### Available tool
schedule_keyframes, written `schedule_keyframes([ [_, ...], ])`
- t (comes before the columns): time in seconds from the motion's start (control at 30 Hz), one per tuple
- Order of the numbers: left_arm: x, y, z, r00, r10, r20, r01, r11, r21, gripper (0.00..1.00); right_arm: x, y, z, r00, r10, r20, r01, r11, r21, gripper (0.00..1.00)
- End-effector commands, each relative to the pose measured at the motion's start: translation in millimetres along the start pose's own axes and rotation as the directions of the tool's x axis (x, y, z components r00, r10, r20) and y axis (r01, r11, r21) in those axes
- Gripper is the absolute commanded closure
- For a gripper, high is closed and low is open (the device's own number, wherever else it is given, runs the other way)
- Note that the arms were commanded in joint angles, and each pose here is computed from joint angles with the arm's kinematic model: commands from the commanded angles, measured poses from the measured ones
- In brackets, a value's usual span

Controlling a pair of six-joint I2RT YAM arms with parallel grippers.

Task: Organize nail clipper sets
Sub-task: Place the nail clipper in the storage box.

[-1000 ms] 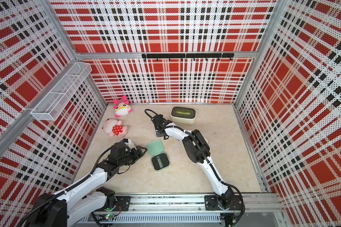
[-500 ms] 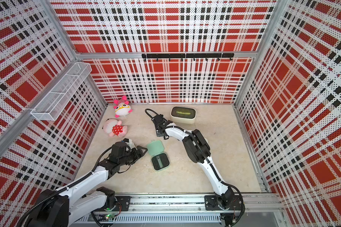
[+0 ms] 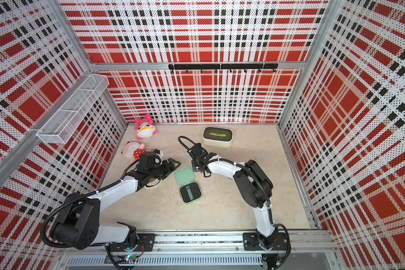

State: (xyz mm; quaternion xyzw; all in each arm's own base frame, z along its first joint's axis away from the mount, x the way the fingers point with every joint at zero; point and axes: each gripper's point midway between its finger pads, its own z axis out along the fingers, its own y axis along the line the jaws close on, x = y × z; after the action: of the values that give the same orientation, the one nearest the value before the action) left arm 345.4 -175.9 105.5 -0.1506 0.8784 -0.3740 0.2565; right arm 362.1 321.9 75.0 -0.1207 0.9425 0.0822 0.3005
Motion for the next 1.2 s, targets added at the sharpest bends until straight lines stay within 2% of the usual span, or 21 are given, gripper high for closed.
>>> schedule_keyframes([
  [0.0, 2.0, -15.9, 12.8, 0.999, 0.037, -0.025, -0.036, 0.998, 0.053, 0.21, 7.8, 20.8, -21.3, 0.997, 0.016, 0.072, -0.013, 0.999, -0.053, 0.86],
  [0.2, 15.6, -7.0, 32.1, 0.998, 0.014, -0.059, -0.011, 0.999, 0.049, 0.21, 39.5, 47.4, -37.3, 0.994, 0.012, 0.104, 0.001, 0.992, -0.125, 0.86],
  [0.43, 22.2, 11.1, 39.6, 0.998, -0.003, -0.062, 0.004, 1.000, 0.013, 0.22, 63.1, 65.9, -35.5, 0.995, -0.003, 0.101, 0.018, 0.988, -0.155, 0.87],
  [0.77, 29.6, 32.3, 38.6, 0.998, -0.022, -0.063, 0.021, 0.999, -0.027, 0.22, 82.0, 57.3, -24.4, 0.997, -0.017, 0.073, 0.026, 0.992, -0.126, 0.87],
  [1.17, 32.5, 37.7, 39.1, 0.998, -0.023, -0.066, 0.021, 0.999, -0.038, 0.23, 94.2, 50.8, -22.6, 0.998, -0.033, 0.058, 0.040, 0.992, -0.121, 0.87],
])
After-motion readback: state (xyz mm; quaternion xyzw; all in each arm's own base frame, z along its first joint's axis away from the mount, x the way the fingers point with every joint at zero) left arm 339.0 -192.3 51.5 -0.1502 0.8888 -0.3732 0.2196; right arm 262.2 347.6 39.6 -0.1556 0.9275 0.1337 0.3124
